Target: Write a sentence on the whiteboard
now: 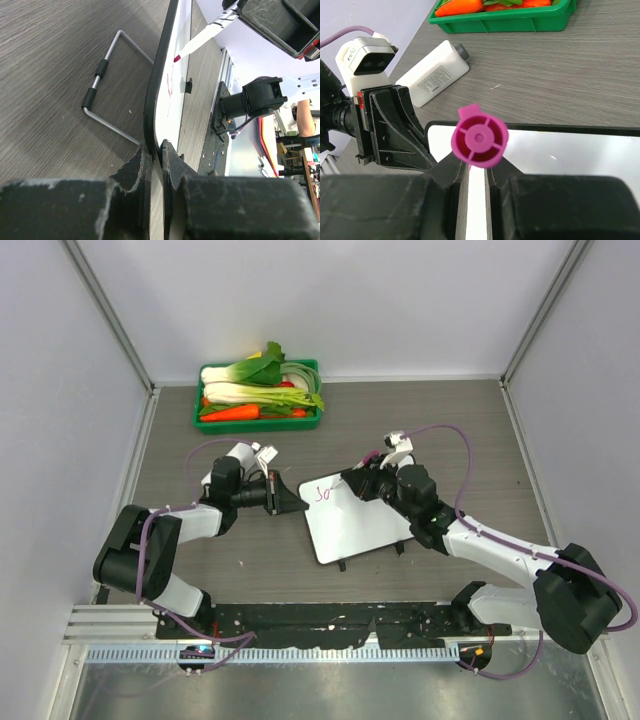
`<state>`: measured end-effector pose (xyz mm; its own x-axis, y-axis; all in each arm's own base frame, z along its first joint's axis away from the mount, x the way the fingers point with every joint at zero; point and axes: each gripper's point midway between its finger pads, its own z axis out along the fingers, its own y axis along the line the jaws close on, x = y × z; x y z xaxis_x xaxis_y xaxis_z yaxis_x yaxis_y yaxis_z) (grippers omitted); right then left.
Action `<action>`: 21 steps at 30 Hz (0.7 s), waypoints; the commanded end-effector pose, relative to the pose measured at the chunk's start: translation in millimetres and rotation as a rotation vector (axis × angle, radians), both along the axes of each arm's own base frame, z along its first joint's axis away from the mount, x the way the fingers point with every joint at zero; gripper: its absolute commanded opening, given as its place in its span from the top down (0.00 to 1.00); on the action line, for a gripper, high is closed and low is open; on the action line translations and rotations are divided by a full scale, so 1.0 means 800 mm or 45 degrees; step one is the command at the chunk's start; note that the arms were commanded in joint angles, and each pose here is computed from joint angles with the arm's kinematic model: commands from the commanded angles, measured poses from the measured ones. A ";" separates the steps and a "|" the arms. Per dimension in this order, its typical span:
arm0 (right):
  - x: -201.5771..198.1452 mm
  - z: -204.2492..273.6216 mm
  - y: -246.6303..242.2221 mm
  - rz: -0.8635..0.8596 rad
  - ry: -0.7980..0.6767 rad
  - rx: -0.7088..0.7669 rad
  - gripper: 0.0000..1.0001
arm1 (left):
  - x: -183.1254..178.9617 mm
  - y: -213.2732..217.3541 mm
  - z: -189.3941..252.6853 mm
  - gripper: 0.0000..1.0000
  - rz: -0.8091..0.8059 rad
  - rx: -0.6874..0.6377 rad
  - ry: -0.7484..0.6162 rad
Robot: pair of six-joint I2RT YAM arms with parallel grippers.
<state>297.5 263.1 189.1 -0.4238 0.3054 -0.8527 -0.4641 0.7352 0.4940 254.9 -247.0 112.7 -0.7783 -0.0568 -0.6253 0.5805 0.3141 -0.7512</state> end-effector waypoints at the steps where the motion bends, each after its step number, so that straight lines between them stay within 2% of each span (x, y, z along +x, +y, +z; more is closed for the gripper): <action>1: 0.003 -0.004 -0.010 -0.046 -0.016 -0.014 0.99 | -0.007 0.001 -0.018 1.00 -0.025 0.044 -0.005; 15: -0.016 -0.029 -0.026 -0.059 0.036 -0.038 0.99 | -0.007 0.000 -0.018 1.00 -0.028 0.041 -0.009; 21: -0.013 0.001 -0.019 -0.046 -0.007 0.024 0.99 | -0.006 0.001 -0.017 1.00 -0.025 0.041 -0.014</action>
<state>282.8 251.0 175.8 -0.4388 0.3126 -0.8424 -0.4483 0.7363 0.5068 254.9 -247.1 112.7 -0.7783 -0.0570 -0.6253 0.5805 0.3140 -0.7512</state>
